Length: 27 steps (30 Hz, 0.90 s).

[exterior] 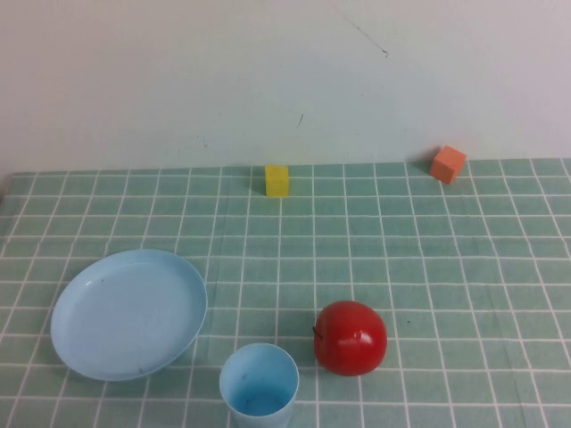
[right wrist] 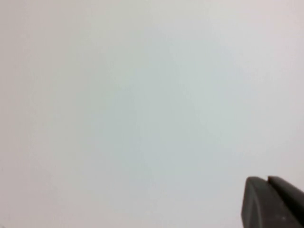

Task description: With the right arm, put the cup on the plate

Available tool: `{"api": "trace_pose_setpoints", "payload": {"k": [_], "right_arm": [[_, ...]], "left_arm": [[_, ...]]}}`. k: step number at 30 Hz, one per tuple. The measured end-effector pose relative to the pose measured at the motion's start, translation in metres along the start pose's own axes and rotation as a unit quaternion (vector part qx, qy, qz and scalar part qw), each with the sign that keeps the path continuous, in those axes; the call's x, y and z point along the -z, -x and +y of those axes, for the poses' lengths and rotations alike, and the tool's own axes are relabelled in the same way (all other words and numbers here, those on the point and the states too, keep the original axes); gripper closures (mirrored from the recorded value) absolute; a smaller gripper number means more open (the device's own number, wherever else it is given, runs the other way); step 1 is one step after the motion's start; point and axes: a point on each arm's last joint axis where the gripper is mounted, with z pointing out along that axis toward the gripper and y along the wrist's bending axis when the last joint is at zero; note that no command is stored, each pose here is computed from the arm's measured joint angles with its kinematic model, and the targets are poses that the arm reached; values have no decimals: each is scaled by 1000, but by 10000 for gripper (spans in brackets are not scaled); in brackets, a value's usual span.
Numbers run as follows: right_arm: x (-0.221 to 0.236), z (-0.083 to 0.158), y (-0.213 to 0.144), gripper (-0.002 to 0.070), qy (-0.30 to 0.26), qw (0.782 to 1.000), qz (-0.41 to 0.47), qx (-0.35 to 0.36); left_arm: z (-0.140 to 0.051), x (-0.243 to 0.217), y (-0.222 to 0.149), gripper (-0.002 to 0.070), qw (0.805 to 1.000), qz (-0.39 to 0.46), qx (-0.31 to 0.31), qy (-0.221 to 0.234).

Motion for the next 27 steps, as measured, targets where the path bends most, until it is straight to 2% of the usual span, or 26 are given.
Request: {"api": "trace_pose_setpoints", "payload": {"k": [7,12,15,18,21,27], "right_arm": [[-42,-3,4,679,3,987,160,6],[-72,-1,-4,679,30,962,265,61],[-90,6,-16,679,78,939,322,90],[-107,19,-34,679,159,908,375,94],[-122,35,-50,679,232,874,423,56],[-147,57,-96,678,306,794,525,22]], "left_arm": [[0,0,0,678,1000,0,0,0],[0,0,0,678,1000,0,0,0],[0,0,0,678,1000,0,0,0],[0,0,0,678,1000,0,0,0],[0,0,0,678,1000,0,0,0],[0,0,0,678,1000,0,0,0]]}}
